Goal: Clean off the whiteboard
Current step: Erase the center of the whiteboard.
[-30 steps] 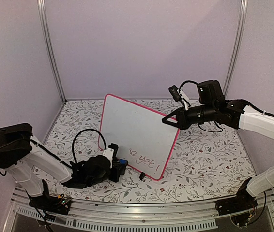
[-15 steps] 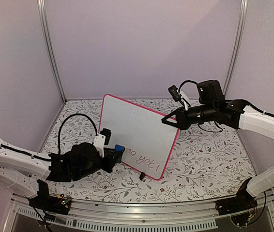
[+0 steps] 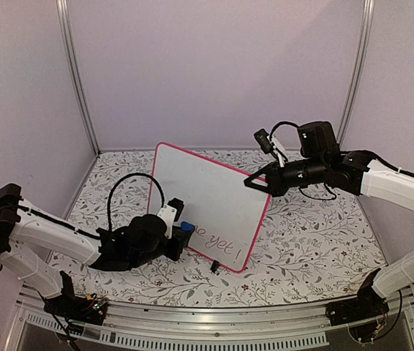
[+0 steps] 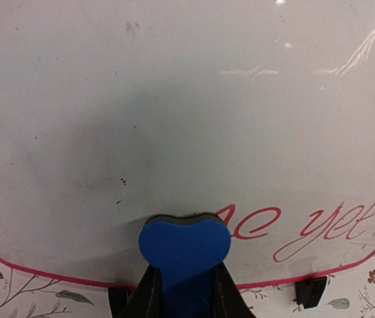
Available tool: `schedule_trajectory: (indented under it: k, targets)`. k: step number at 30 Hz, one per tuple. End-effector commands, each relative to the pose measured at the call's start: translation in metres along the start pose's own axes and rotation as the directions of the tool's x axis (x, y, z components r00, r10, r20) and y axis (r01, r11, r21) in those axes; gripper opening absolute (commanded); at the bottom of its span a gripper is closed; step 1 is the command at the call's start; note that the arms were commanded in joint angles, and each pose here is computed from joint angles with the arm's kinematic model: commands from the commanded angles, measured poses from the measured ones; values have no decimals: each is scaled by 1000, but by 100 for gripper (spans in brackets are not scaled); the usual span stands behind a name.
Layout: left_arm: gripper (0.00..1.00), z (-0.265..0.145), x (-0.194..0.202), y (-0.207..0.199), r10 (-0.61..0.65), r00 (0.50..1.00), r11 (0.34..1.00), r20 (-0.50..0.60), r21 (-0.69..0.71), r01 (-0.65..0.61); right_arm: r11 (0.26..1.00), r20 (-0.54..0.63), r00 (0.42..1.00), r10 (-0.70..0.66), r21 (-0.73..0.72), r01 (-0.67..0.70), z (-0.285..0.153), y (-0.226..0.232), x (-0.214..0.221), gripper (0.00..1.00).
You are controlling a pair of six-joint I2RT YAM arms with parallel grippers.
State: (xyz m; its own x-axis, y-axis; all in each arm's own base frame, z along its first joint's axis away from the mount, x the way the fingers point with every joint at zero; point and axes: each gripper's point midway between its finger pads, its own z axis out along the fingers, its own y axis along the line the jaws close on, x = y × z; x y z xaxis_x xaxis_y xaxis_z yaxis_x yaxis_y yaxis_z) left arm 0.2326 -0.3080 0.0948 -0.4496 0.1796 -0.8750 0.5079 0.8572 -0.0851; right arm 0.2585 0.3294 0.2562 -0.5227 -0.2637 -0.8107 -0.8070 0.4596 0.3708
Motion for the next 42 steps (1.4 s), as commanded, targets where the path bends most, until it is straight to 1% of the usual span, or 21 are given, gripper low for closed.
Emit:
schedule_trajectory:
  k: [1, 9, 14, 21, 28, 33, 42]
  targets:
    - [4, 5, -22, -1, -31, 998, 999, 62, 18, 30, 999, -109, 994, -5, -39, 1, 5, 9, 32, 0]
    - [4, -3, -44, 2, -42, 992, 999, 119, 36, 39, 999, -109, 994, -6, -43, 1, 7, 8, 32, 0]
    - [4, 8, -41, -3, -24, 995, 999, 95, 44, 20, 999, -112, 994, -5, -41, 0, 7, 8, 33, 0]
    - [4, 21, -18, -5, -24, 999, 999, 35, 48, 22, 999, -114, 993, -4, -40, -1, 7, 8, 34, 0]
    - [3, 19, 3, -6, -57, 998, 996, 0, 74, 57, 999, -114, 994, -4, -42, -1, 8, 8, 33, 0]
    - [3, 18, 18, -12, -57, 998, 995, -30, 83, 60, 999, -115, 993, -4, -42, -1, 8, 8, 33, 0]
    - [3, 16, 44, -12, -64, 995, 996, -80, 61, 69, 999, -114, 993, -4, -39, 0, 7, 8, 33, 0]
